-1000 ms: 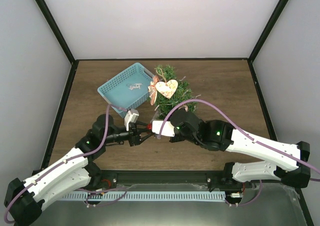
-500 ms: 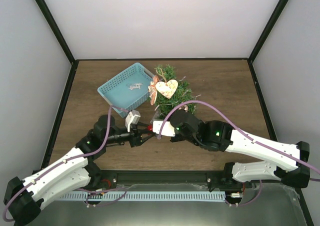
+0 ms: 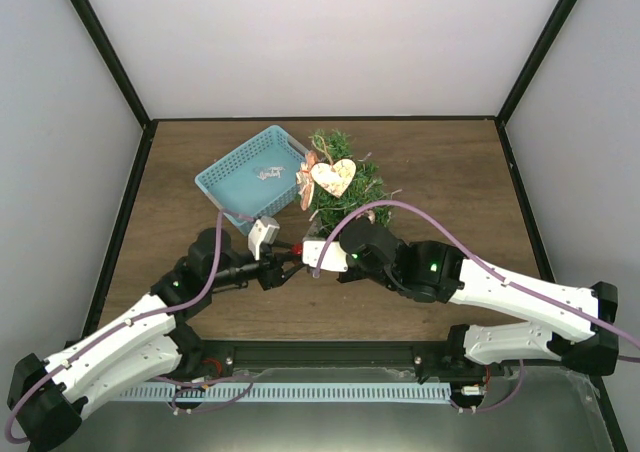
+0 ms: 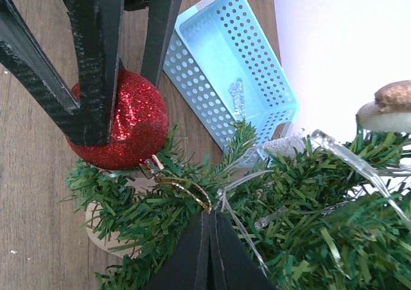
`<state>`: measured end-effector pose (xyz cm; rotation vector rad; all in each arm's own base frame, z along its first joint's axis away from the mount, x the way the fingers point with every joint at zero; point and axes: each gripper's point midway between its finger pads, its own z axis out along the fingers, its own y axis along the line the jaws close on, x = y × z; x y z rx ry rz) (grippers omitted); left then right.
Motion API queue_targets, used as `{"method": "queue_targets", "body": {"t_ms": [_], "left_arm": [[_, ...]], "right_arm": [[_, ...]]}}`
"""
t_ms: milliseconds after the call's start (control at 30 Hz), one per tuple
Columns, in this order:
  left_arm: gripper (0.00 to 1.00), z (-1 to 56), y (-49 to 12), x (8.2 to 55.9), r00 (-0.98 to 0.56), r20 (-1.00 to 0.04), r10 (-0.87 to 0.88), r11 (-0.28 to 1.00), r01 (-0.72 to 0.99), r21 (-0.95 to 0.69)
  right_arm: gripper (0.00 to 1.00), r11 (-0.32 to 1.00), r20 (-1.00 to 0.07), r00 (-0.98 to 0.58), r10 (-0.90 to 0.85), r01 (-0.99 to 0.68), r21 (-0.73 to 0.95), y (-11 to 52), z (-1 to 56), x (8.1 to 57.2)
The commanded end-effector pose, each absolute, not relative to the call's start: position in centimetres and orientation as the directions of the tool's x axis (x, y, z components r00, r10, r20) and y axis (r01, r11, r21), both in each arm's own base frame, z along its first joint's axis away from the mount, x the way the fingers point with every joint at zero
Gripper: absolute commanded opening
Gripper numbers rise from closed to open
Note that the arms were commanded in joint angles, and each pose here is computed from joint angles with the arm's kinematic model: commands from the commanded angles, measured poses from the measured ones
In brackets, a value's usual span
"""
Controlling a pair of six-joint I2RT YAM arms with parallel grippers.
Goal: Decorate the small christmas tree
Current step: Hang the decoration item on the Christmas tree.
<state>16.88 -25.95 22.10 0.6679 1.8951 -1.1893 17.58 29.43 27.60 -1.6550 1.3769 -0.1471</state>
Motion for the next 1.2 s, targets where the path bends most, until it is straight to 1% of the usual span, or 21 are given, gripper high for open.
{"method": "queue_targets", "body": {"t_ms": [0, 167, 367, 767, 1000, 1167], "left_arm": [[0.37, 23.9, -26.1, 16.9, -0.523, -0.853, 0.001, 0.403, 0.780, -0.478], [0.37, 25.1, -26.3, 15.7, -0.508, -0.861, -0.032, 0.325, 0.809, -0.489], [0.37, 24.6, -25.8, 15.7, -0.521, -0.852, -0.049, 0.347, 0.792, -0.503], [0.37, 23.6, -25.0, 16.2, -0.523, -0.851, -0.050, 0.405, 0.768, -0.496], [0.37, 23.5, -25.3, 16.2, -0.525, -0.850, -0.042, 0.395, 0.773, -0.497], [0.37, 23.1, -25.9, 15.8, -0.541, -0.841, -0.018, 0.364, 0.780, -0.509]], "right_arm": [[0.01, 0.090, -0.454, 0.365, -0.813, -0.691, -0.717, 29.7, 28.6, 17.9], [0.01, 0.102, -0.448, 0.341, -0.826, -0.693, -0.714, 29.1, 28.4, 18.0], [0.01, 0.111, -0.450, 0.333, -0.829, -0.690, -0.715, 28.8, 28.5, 18.1], [0.01, 0.135, -0.496, 0.373, -0.784, -0.678, -0.723, 29.3, 30.5, 17.7], [0.01, 0.110, -0.476, 0.368, -0.799, -0.688, -0.717, 29.4, 29.5, 17.7], [0.01, 0.096, -0.471, 0.348, -0.810, -0.714, -0.693, 29.2, 28.6, 17.4]]}}
